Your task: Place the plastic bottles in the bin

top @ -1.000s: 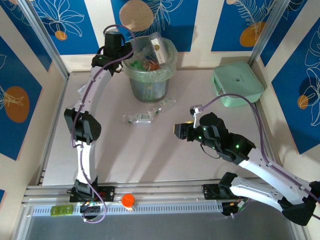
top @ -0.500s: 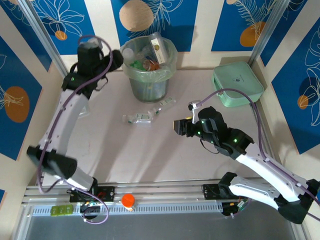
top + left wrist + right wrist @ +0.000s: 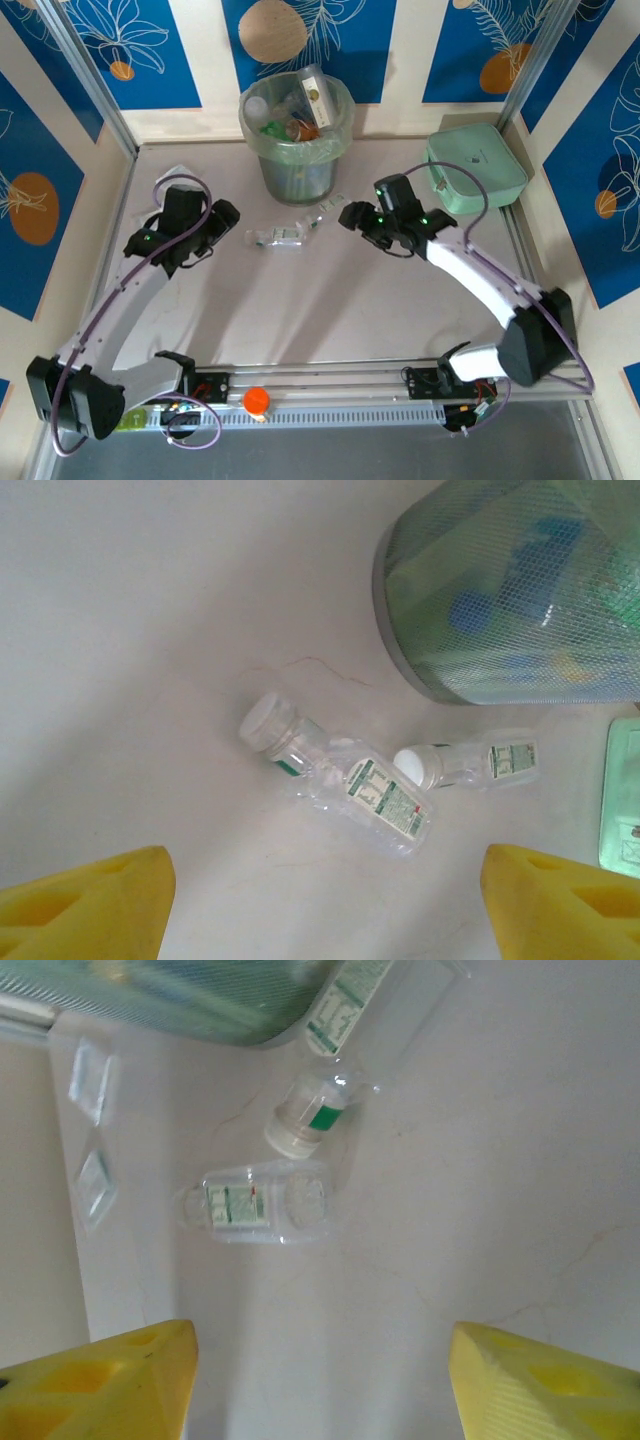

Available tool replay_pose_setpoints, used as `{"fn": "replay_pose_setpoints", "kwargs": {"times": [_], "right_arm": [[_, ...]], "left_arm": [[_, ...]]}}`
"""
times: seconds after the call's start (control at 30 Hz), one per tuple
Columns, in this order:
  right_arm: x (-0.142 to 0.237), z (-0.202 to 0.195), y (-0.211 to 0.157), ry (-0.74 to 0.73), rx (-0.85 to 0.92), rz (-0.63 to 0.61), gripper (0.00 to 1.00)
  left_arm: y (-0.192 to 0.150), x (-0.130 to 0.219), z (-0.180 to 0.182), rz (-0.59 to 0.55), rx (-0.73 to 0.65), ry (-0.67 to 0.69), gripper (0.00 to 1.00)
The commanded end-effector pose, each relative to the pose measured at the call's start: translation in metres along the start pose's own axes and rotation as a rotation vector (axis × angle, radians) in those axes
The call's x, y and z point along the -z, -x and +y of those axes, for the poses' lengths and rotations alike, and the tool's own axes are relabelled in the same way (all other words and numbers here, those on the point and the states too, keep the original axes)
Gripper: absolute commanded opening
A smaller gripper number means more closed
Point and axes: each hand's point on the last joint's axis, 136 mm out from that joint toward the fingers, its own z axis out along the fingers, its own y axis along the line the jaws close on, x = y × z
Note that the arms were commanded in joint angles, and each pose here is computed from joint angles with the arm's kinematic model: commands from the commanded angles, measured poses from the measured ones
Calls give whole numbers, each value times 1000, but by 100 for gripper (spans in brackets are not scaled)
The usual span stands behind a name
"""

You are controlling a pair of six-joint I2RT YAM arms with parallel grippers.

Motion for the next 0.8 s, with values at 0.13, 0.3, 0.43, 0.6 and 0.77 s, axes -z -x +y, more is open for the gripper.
{"fn": "replay_pose_setpoints", "kwargs": {"times": [0.13, 0.3, 0.43, 0.6, 0.77], "right_arm": [[-55, -2, 28, -166, -343, 98, 79], [-100, -5, 40, -180, -451, 149, 82], [-126, -6, 50, -192, -481, 162, 91], [-148, -9, 59, -199, -521, 193, 94], [-166, -22, 55, -283, -583, 250, 91]], "left_arm": [[1, 11, 35, -66, -67, 122, 80], [1, 10, 42, -80, -85, 138, 82], [-2, 7, 42, -63, -92, 140, 82], [-6, 4, 44, -50, -92, 145, 83], [-3, 5, 45, -63, -95, 151, 83]]}}
